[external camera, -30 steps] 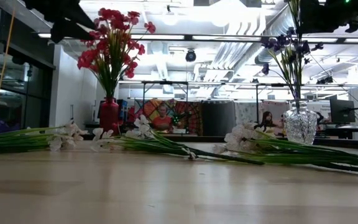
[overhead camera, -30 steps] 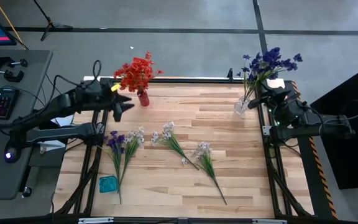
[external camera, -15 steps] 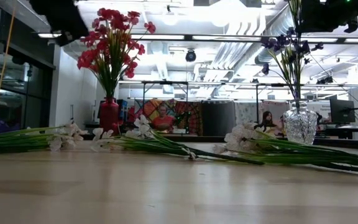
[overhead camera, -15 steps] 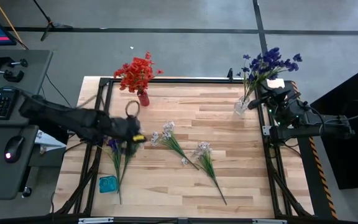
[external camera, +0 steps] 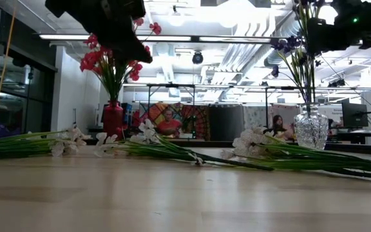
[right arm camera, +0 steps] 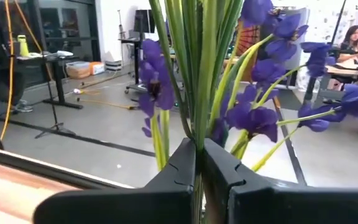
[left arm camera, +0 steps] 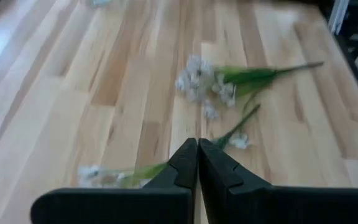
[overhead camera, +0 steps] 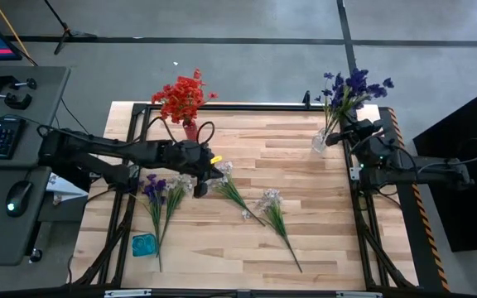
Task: Sort flowers into vase by color
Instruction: Put the right purple flowers into the transparent vase
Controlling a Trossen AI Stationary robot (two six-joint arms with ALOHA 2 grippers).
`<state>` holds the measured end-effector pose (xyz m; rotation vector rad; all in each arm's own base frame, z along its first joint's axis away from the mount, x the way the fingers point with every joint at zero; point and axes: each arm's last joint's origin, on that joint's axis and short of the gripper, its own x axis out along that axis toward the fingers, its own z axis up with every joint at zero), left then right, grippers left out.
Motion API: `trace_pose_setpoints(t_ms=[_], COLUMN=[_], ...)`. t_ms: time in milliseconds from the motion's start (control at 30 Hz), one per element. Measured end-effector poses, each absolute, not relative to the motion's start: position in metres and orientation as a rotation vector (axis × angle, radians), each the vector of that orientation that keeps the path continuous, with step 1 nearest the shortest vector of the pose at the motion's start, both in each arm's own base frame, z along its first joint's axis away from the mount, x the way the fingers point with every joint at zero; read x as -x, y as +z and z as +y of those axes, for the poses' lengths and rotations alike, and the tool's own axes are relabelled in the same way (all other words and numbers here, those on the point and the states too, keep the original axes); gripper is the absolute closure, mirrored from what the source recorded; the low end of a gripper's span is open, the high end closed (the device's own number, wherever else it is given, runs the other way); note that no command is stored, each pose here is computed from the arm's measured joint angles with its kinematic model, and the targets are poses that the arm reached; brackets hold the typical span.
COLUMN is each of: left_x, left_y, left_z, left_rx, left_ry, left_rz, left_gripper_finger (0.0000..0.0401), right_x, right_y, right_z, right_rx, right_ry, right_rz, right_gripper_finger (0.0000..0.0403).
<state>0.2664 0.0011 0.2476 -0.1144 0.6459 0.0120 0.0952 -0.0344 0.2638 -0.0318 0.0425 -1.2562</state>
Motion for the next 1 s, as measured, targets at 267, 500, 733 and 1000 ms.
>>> trace_pose_setpoints(t_ms=[267, 500, 733, 1000], left_x=[-0.269, -0.269, -0.269, -0.269], left_y=[0.251, 0.251, 0.251, 0.251], left_z=[0.003, 0.003, 0.003, 0.003], left_rx=[0.149, 0.142, 0.140, 0.131], left_ry=[0.041, 0.045, 0.044, 0.042], left_rz=[0.594, 0.593, 0.594, 0.595], left_gripper_finger=[0.0401, 0.0401, 0.0401, 0.0401], right_x=[-0.097, -0.099, -0.099, -0.099], right_y=[0.263, 0.246, 0.245, 0.245], right_z=[-0.039, -0.041, -0.041, -0.041], right_rx=[0.013, 0.022, 0.006, -0.020], right_ry=[-1.224, -1.261, -1.256, -1.259], right_rz=[0.033, 0.096, 0.091, 0.072], right_gripper_finger=[0.0403, 0.0403, 0.0403, 0.0389])
